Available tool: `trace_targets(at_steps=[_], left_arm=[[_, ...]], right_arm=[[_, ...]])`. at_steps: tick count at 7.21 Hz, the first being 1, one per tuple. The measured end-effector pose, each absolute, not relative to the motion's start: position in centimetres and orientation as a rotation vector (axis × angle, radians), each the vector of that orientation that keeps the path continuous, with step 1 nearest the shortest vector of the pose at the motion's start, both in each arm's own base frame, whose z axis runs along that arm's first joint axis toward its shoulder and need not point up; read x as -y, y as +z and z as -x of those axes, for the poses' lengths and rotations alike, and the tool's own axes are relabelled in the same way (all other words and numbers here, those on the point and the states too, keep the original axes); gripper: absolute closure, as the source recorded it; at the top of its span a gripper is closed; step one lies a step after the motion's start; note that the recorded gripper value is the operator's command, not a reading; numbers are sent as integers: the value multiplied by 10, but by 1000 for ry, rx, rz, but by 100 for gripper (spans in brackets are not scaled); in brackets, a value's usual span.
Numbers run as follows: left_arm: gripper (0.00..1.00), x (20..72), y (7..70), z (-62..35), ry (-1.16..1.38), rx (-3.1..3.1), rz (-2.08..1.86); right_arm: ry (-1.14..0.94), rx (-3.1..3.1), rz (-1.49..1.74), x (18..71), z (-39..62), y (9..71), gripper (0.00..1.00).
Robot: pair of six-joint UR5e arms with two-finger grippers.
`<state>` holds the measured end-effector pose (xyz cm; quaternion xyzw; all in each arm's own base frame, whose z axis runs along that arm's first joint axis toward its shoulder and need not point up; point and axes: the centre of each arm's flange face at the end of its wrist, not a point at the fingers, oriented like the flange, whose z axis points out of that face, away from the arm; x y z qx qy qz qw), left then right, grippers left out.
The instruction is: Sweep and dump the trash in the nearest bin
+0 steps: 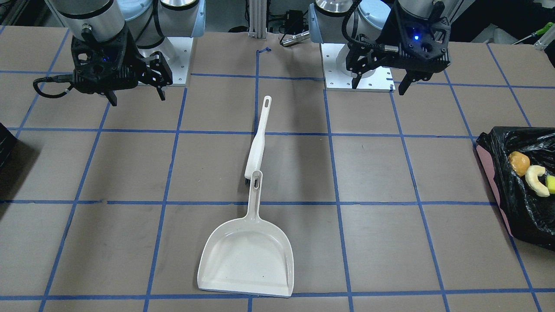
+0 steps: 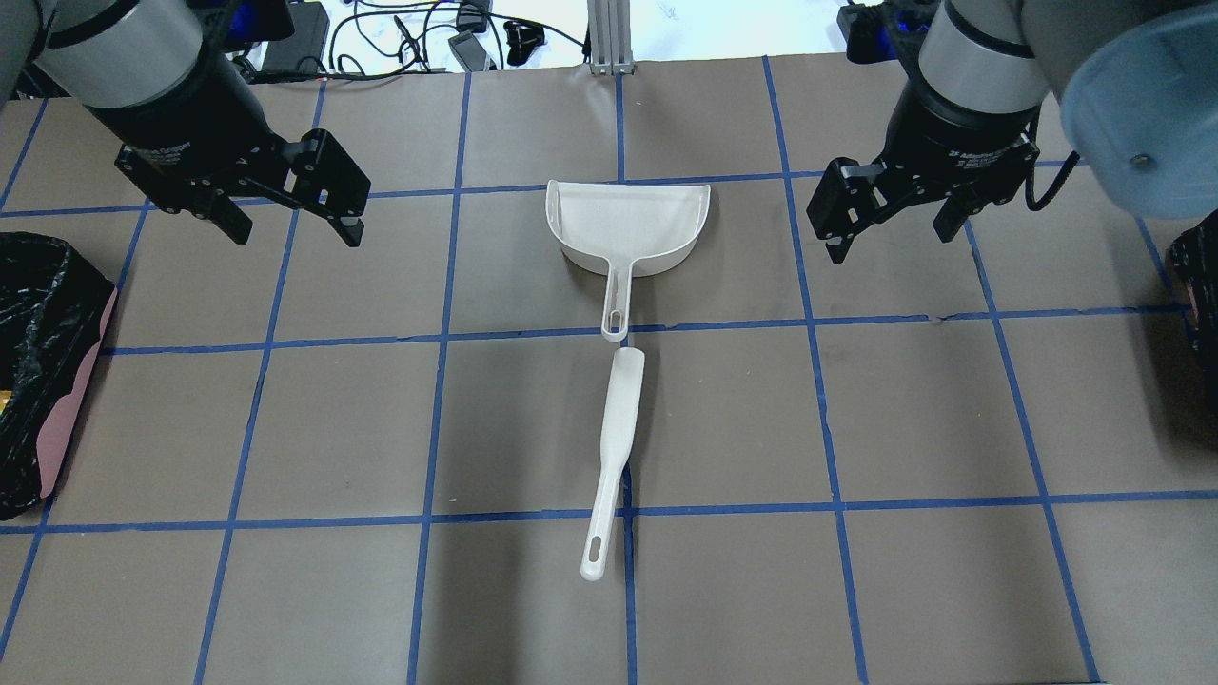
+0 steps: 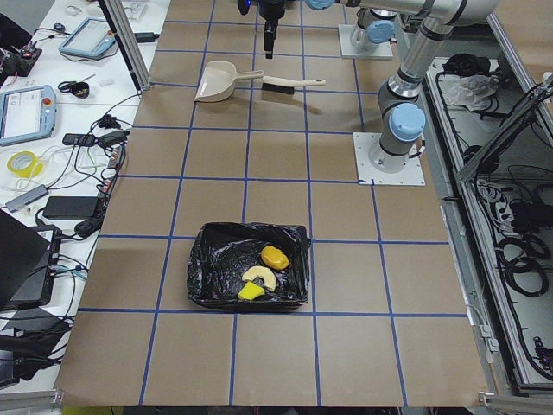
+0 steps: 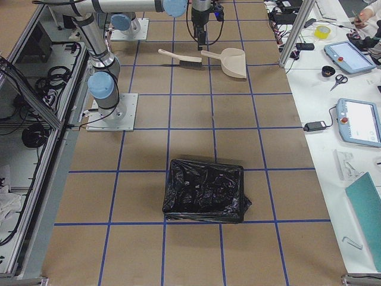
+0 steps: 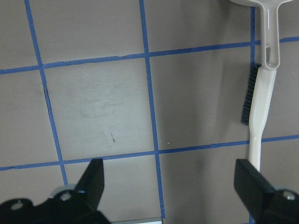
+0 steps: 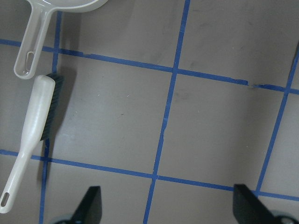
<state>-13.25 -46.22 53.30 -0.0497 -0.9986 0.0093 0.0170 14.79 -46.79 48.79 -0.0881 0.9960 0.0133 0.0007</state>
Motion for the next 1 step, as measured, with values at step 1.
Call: trace_targets(at_steps=[1], left_arm=[[0,462,533,133,29,3103,154]], right_arm=[[41,-3127,280,468,-148,488,0]])
